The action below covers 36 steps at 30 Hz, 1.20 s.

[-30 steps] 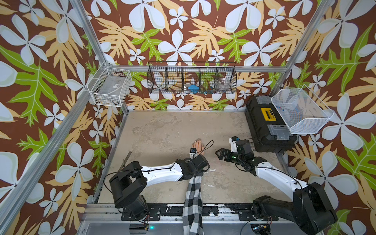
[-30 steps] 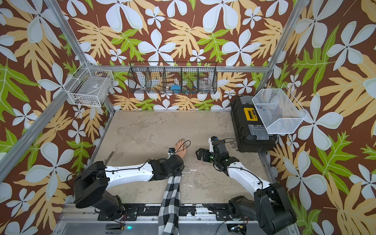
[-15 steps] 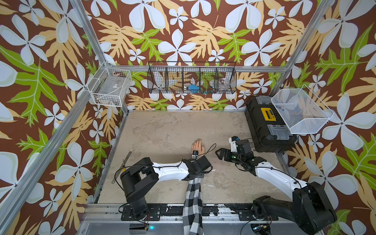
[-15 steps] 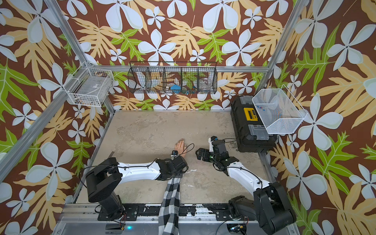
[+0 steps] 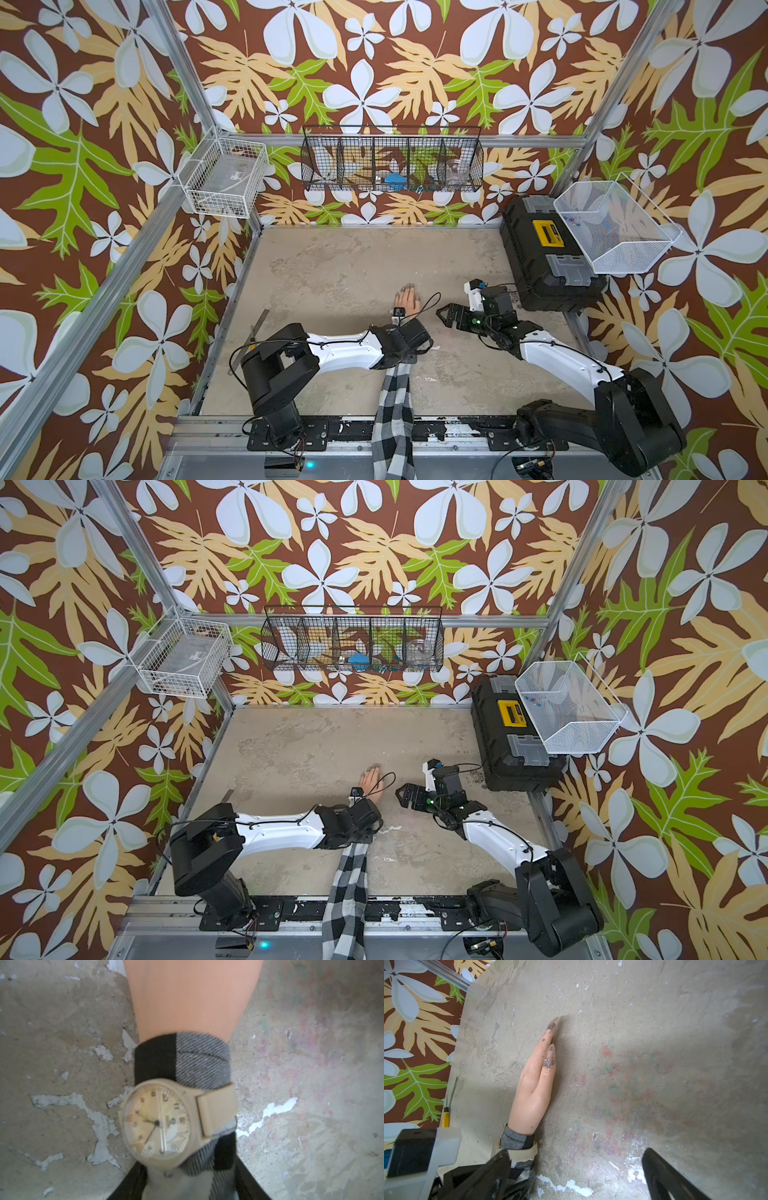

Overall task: Take off the watch
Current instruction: Adjust the hand at the center of the board.

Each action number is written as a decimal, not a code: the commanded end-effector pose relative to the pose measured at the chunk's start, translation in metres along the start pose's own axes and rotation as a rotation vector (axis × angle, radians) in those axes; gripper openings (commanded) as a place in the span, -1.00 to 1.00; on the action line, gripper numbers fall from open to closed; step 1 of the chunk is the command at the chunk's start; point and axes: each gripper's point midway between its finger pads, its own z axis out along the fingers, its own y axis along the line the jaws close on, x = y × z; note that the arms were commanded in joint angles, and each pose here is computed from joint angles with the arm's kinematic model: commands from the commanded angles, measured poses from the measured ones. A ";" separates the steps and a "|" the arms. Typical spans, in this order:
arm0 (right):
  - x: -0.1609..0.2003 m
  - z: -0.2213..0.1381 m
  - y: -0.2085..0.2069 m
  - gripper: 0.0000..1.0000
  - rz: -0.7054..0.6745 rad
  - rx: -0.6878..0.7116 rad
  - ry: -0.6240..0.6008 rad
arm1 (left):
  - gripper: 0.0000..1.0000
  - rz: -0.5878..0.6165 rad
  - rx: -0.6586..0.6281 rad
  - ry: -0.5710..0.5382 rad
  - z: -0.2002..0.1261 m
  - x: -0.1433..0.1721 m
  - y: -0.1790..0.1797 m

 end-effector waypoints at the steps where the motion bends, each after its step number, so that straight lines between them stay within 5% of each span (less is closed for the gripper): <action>1: -0.002 0.003 0.013 0.99 0.025 -0.076 0.002 | -0.68 0.008 0.030 -0.024 -0.009 -0.007 -0.007; 15: -0.002 0.023 0.040 0.97 0.168 -0.273 0.062 | -0.69 -0.013 0.111 -0.051 -0.025 -0.017 -0.021; 36: -0.001 0.052 0.070 0.53 0.231 -0.398 0.115 | -0.73 -0.015 0.166 -0.057 -0.029 -0.022 -0.034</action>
